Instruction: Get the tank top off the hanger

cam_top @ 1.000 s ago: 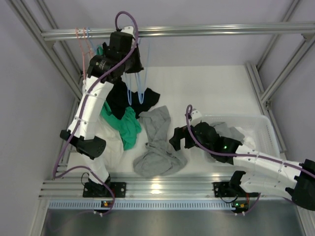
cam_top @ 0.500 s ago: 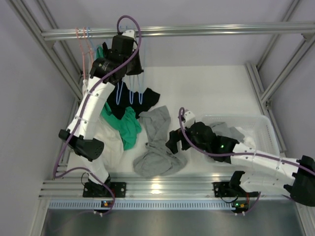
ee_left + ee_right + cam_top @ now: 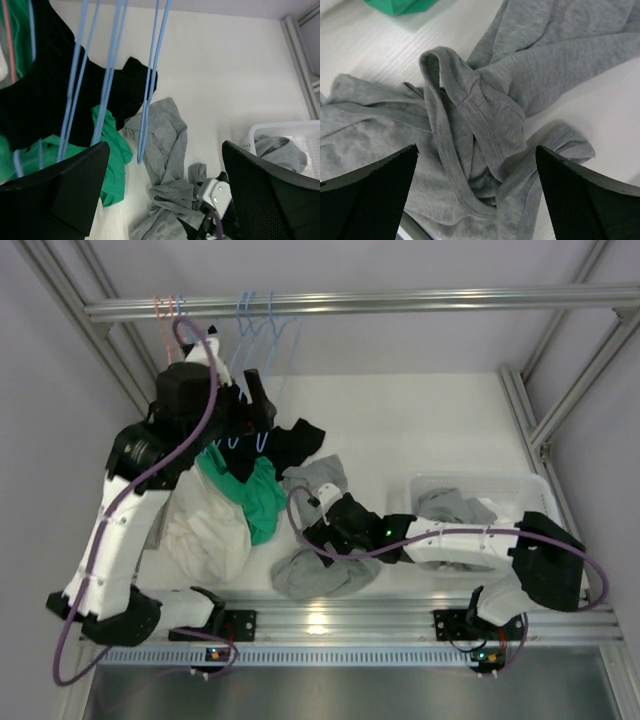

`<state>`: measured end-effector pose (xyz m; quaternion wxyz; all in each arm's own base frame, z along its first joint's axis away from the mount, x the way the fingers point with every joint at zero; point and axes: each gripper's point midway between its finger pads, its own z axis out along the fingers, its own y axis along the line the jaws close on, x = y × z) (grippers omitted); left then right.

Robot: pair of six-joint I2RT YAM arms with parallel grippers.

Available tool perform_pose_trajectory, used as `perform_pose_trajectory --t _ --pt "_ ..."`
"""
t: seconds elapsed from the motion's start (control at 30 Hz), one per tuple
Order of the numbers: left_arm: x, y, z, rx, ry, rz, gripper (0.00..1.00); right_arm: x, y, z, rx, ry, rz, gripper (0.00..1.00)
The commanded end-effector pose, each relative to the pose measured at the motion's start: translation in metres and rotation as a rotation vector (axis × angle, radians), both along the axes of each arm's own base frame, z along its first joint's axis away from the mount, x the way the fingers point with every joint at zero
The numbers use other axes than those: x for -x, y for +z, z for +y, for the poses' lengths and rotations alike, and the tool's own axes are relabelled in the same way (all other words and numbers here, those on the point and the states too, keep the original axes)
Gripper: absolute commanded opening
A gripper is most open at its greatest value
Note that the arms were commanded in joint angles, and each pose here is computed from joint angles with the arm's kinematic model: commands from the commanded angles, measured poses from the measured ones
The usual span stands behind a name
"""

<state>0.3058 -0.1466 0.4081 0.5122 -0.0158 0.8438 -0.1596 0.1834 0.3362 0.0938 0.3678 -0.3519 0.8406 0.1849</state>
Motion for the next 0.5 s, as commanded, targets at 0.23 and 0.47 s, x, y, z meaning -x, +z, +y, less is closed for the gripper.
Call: perform_pose_trajectory --t 0.23,0.47 --pt "0.099 0.041 0.040 0.144 -0.074 -0.245 0.99 -0.006 -0.071 0.031 0.131 -0.008 0.008 0.99" --pt "0.140 0.033 0.074 0.168 -0.024 -0.361 0.99 -0.003 -0.062 0.017 0.105 -0.070 0.004 0.09"
